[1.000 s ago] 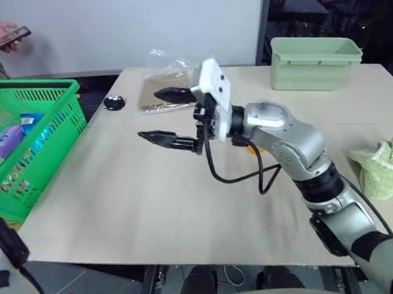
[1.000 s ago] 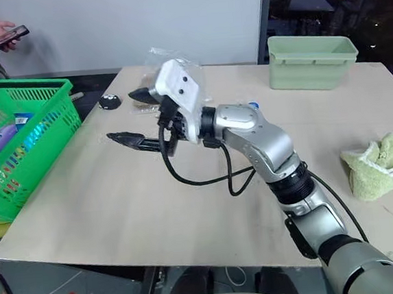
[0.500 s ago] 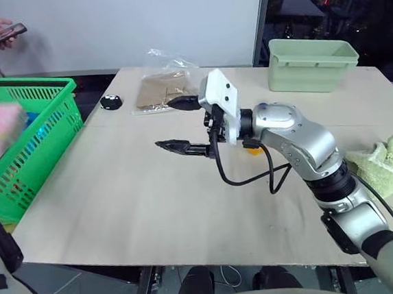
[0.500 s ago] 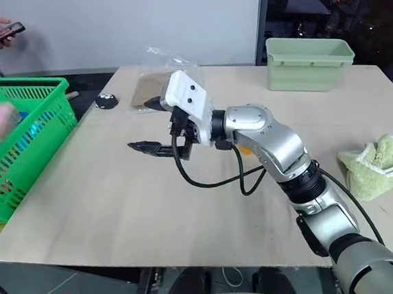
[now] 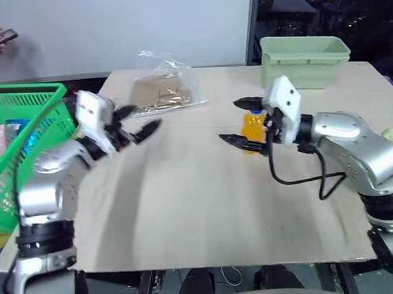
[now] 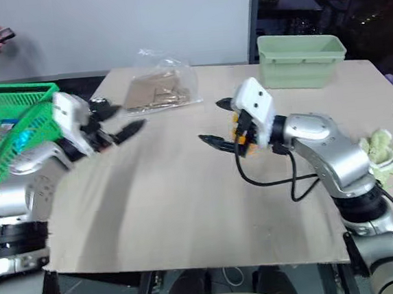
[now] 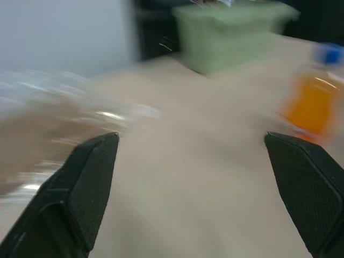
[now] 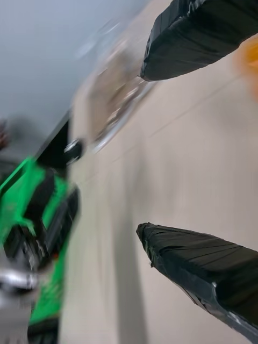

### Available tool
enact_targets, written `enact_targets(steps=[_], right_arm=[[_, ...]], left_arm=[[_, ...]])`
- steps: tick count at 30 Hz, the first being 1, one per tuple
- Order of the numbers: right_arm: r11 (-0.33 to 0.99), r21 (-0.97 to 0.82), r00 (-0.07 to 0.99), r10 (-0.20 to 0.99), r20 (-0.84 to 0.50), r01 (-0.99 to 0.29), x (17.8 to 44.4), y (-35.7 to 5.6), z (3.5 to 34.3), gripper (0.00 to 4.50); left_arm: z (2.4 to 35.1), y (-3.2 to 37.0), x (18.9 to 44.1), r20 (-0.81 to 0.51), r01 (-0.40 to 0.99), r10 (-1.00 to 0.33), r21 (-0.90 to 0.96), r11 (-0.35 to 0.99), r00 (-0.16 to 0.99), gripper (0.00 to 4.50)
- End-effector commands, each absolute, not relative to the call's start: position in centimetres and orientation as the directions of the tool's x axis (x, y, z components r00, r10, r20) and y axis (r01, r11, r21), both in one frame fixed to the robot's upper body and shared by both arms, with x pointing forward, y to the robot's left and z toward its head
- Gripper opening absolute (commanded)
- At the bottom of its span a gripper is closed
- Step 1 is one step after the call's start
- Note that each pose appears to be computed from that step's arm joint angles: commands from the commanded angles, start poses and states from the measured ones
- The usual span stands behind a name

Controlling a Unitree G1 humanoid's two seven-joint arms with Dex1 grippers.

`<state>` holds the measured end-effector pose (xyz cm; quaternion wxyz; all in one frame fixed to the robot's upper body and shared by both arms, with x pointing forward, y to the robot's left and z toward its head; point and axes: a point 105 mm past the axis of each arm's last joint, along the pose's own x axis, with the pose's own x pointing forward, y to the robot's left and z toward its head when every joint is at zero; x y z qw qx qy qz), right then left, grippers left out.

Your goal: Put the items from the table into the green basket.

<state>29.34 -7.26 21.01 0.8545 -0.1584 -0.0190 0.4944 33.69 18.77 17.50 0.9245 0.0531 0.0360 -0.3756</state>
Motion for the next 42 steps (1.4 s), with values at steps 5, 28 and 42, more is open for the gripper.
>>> enact_targets(steps=[5, 28, 42], right_arm=[[0.561, -0.320, 0.625, 0.768, -0.142, -0.763, 27.4, -10.4, 21.6, 4.50], [0.705, -0.280, 0.758, 0.585, -0.289, -0.651, 25.2, -15.8, 18.3, 4.50], [0.717, -0.283, 0.770, 0.571, -0.286, -0.637, 24.5, -15.5, 18.5, 4.50]], left_arm=[[14.4, 11.7, 34.2, -0.182, 0.835, -0.817, 0.049, 0.548, 0.547, 4.45], [12.3, 7.1, 39.2, -0.224, 0.825, -0.794, 0.175, 0.538, 0.565, 4.45], [10.8, 5.0, 41.2, -0.253, 0.814, -0.774, 0.163, 0.558, 0.581, 3.13]])
